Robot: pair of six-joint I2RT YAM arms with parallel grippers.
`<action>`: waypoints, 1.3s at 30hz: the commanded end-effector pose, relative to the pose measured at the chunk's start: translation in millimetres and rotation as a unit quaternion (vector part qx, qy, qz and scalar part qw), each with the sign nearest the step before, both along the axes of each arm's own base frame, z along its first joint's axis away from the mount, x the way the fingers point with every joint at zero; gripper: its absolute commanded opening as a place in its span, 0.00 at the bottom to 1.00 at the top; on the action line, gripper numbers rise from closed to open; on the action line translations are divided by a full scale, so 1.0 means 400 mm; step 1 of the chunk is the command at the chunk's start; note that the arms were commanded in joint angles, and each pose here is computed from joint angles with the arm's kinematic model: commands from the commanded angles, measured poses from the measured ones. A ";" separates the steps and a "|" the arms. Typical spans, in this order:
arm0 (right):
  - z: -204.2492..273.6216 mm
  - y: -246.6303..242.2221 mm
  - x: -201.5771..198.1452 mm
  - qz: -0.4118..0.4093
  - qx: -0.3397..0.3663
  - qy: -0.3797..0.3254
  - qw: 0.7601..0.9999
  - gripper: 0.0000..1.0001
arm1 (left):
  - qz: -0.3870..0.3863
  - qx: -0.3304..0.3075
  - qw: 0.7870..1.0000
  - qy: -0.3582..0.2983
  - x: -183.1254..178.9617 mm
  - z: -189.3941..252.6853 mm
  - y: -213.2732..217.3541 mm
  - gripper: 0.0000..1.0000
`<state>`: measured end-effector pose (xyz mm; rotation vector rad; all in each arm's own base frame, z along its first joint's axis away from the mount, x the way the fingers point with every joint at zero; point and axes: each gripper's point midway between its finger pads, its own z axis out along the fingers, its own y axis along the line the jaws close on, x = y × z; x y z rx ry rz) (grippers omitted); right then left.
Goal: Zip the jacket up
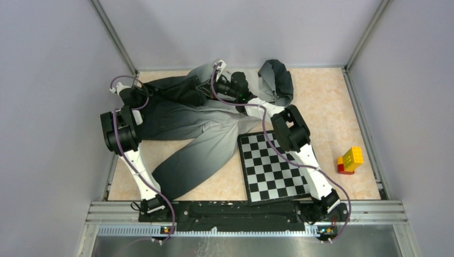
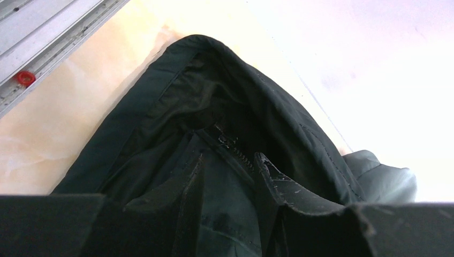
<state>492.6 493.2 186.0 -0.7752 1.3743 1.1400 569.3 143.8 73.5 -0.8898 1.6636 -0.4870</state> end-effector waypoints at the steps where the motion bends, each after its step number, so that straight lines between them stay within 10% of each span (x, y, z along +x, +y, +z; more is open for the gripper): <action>1: 0.106 -0.011 0.004 -0.003 0.032 -0.041 0.999 0.00 | -0.008 0.047 0.998 -0.032 0.039 0.042 0.015 0.43; 18: 0.108 -0.018 0.011 -0.005 0.034 -0.040 0.999 0.00 | 0.004 0.012 1.000 -0.013 0.060 -0.024 0.020 0.55; 30: 0.104 -0.018 0.014 -0.008 0.033 -0.040 0.999 0.00 | 0.121 0.017 0.982 0.145 0.061 -0.134 0.078 0.62; 39: 0.104 -0.017 0.014 -0.007 0.032 -0.039 0.999 0.00 | 0.023 0.071 0.993 0.092 0.089 -0.036 0.025 0.67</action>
